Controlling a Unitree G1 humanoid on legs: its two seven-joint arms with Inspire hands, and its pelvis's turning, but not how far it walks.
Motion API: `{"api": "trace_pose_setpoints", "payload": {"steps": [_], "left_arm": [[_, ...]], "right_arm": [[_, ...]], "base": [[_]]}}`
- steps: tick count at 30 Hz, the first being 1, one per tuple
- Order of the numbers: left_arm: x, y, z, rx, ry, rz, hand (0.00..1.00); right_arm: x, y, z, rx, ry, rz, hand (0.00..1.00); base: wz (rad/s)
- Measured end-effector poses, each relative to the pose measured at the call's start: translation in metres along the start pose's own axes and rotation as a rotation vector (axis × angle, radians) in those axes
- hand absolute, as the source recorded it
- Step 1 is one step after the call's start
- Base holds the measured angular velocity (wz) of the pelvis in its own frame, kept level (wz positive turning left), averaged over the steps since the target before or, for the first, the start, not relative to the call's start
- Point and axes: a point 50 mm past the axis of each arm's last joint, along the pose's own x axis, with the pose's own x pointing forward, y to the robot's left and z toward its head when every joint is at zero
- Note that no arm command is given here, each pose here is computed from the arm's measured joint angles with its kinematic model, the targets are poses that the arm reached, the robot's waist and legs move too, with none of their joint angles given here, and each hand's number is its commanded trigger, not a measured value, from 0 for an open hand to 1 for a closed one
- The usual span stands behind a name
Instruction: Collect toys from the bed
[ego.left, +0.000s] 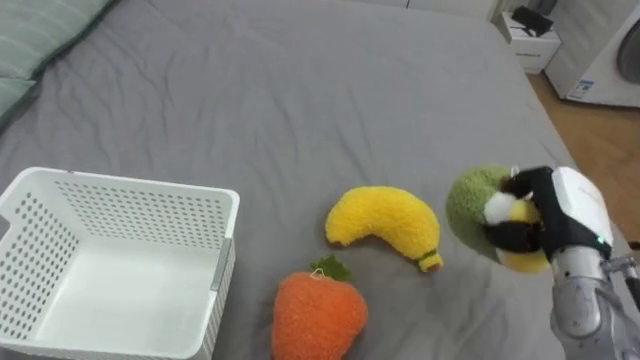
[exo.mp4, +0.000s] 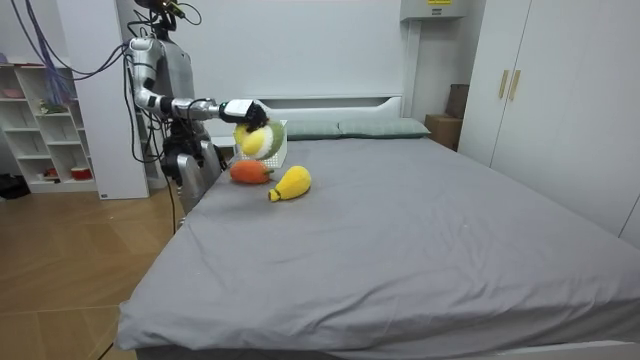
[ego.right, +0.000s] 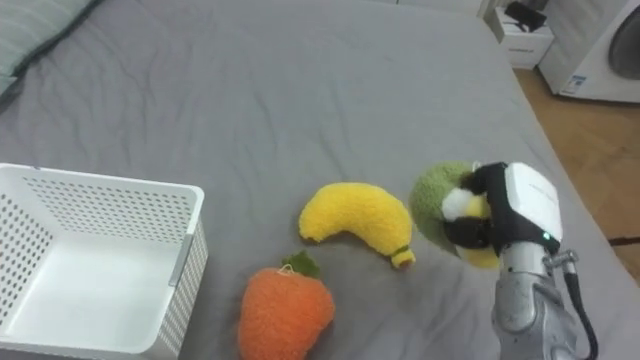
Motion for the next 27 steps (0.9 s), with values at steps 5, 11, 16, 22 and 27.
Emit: {"api": "trace_pose_setpoints", "payload": {"steps": [5, 11, 16, 22, 27], "left_arm": [[0.000, -0.001, 0.002, 0.006, -0.006, -0.004, 0.00], [0.001, -0.006, 0.011, 0.021, -0.029, -0.022, 0.00], [0.002, -0.009, 0.019, 0.030, -0.053, -0.032, 0.00], [0.003, -0.009, 0.024, 0.026, -0.069, -0.032, 0.00], [0.003, -0.008, 0.025, 0.054, -0.071, -0.029, 0.00]], "right_arm": [[0.010, -0.021, 0.042, 0.076, -0.163, -0.039, 1.00], [0.022, -0.029, 0.081, 0.113, -0.302, -0.002, 1.00], [0.028, -0.023, 0.108, 0.117, -0.387, 0.077, 1.00], [0.029, -0.017, 0.129, 0.104, -0.458, 0.158, 1.00], [0.025, -0.001, 0.147, 0.064, -0.507, 0.239, 1.00]], "base": [[0.00], [0.01], [0.10], [0.11], [0.20]]}}
